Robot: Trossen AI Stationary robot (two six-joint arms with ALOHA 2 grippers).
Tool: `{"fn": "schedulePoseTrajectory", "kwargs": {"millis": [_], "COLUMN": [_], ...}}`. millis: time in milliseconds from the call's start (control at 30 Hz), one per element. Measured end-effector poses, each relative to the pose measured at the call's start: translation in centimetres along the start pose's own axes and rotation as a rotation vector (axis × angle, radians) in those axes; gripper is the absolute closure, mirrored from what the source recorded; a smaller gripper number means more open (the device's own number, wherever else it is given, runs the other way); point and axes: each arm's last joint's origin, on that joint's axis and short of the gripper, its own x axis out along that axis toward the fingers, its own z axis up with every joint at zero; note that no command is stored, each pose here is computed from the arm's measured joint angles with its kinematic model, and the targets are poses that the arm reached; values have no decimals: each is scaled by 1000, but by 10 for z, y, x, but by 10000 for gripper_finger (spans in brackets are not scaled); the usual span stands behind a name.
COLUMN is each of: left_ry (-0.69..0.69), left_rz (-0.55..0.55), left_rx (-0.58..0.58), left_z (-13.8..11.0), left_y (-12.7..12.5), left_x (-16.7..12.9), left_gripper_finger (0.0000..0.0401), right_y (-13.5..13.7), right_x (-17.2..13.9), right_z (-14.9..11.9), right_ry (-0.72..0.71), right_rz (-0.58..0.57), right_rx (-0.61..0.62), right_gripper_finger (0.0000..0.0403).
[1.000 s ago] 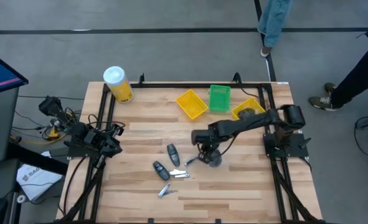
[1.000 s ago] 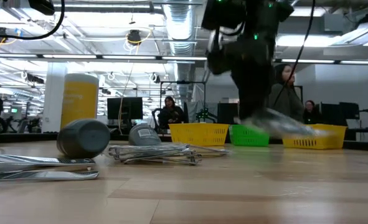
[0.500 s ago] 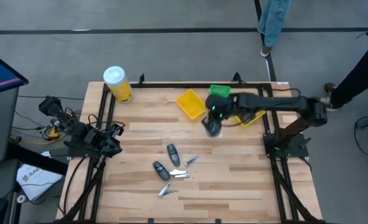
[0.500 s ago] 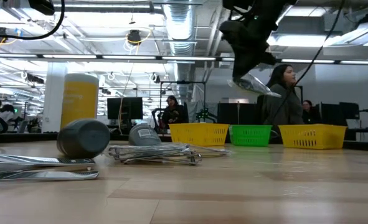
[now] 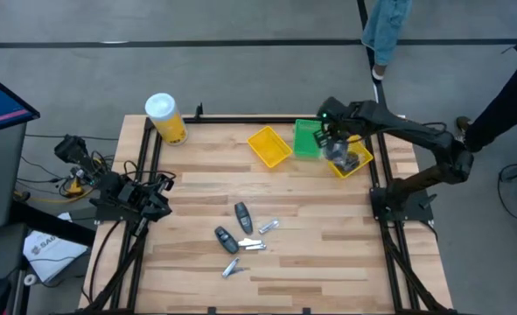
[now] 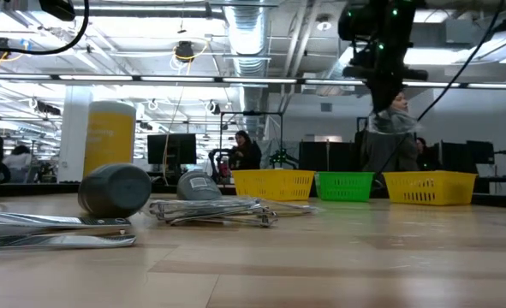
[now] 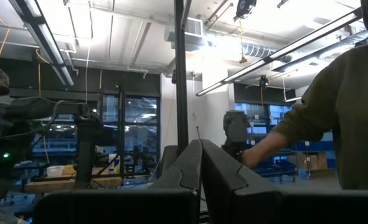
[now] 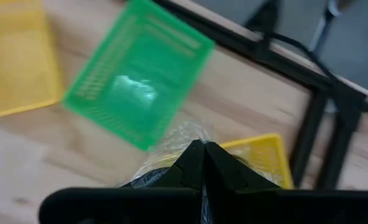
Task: Pick & Place Travel size toiletries
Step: Put the black hairbrush into the right yellow basket
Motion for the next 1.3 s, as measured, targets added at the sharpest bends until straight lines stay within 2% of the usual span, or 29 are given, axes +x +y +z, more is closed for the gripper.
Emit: {"fn": "schedulePoseTrajectory", "kwargs": {"millis": [233, 567, 800, 1300], "left_ry": [0, 0, 0, -1], "left_rz": [1, 0, 0, 0], "left_rx": [0, 0, 0, -1], "left_z": [0, 0, 0, 0], "left_y": [0, 0, 0, 0], "left_x": [0, 0, 0, 0], "left_gripper_finger": [401, 401, 401, 401], "right_y": [-25, -44, -47, -55], "right_x": [16, 56, 70, 83], "right_z": [5, -23, -22, -32], "right_ry": [70, 177, 177, 226], "right_rz": [-79, -162, -67, -87], "right_rx": [73, 196, 274, 308], "right_gripper_finger": [403, 403, 403, 398]}}
